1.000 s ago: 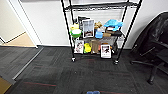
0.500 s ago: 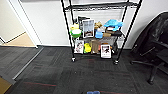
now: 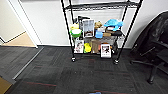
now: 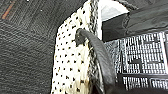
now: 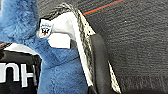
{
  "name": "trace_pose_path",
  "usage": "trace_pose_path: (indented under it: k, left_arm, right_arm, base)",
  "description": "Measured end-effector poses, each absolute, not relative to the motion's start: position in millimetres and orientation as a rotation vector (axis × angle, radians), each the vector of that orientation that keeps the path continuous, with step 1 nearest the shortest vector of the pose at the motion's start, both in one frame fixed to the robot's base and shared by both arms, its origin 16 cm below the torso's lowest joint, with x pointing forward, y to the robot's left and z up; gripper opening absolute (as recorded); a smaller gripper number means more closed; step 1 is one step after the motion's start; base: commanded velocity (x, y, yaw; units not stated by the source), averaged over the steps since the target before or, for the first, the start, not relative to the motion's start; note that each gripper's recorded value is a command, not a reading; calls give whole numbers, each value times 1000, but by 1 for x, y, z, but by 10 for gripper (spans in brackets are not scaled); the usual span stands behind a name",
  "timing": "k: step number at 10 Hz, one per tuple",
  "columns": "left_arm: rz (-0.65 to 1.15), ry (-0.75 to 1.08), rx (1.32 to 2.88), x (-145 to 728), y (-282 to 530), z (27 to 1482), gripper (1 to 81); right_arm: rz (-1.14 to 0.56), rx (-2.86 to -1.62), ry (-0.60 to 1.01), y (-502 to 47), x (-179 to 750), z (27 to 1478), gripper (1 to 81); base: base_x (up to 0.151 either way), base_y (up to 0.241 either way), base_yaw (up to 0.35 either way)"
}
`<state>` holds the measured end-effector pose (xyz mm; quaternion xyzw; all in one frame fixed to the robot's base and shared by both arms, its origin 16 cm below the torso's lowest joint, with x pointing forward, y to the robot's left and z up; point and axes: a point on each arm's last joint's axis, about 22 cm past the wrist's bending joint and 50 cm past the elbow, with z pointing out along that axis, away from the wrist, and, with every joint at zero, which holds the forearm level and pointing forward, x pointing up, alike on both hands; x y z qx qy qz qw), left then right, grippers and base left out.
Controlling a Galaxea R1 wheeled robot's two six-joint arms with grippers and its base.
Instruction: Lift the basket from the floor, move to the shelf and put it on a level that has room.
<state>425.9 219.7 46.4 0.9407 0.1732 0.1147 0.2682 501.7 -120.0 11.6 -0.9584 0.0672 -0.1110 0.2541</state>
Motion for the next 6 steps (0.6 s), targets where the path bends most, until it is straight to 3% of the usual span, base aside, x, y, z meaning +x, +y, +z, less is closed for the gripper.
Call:
trace_pose_path:
  k: [2, 6]
  left_arm:
    - [265, 482, 2543, 408, 221, 61, 10]
    - [251, 490, 2570, 421, 226, 90, 10]
  right_arm:
    - [-214, -2590, 248, -126, 472, 25, 10]
    - [-221, -2503, 399, -129, 471, 71, 10]
  base:
    - [0, 0, 0]
    - [0, 0, 0]
